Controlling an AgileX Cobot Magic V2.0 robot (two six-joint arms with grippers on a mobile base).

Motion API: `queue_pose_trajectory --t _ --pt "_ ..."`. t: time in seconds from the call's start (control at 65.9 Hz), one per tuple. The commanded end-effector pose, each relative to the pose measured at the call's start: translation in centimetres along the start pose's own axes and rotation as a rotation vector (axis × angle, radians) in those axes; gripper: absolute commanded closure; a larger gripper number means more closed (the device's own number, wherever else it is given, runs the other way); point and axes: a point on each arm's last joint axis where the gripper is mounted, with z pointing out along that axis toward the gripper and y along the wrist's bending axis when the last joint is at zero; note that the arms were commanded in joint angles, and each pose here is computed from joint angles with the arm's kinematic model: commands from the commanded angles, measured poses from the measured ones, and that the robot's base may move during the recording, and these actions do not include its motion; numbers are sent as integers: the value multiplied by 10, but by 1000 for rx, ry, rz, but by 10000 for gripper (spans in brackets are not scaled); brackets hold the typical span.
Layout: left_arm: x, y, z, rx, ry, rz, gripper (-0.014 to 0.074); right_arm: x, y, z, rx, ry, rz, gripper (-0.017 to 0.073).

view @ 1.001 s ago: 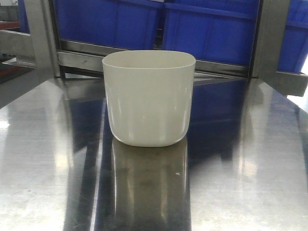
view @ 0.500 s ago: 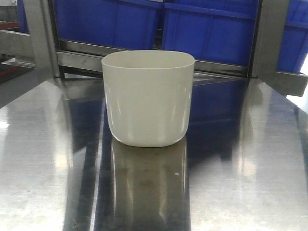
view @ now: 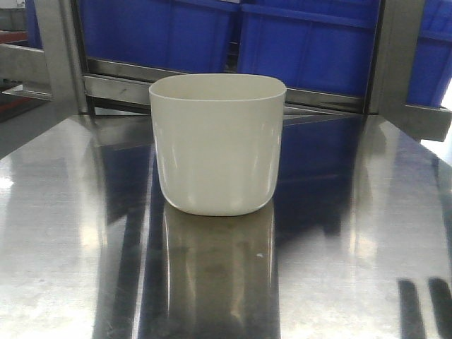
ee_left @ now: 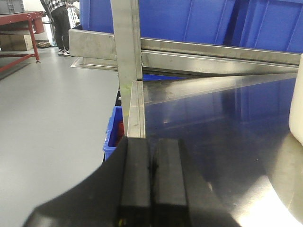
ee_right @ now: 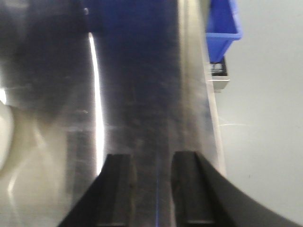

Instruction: Move white bin to right shelf second layer

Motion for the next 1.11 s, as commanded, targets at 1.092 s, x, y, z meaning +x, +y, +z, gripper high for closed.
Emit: queue_pose_trajectory --t 1.092 --pt "4 0 1 3 -65 -3 509 -80 171 39 8 123 -44 197"
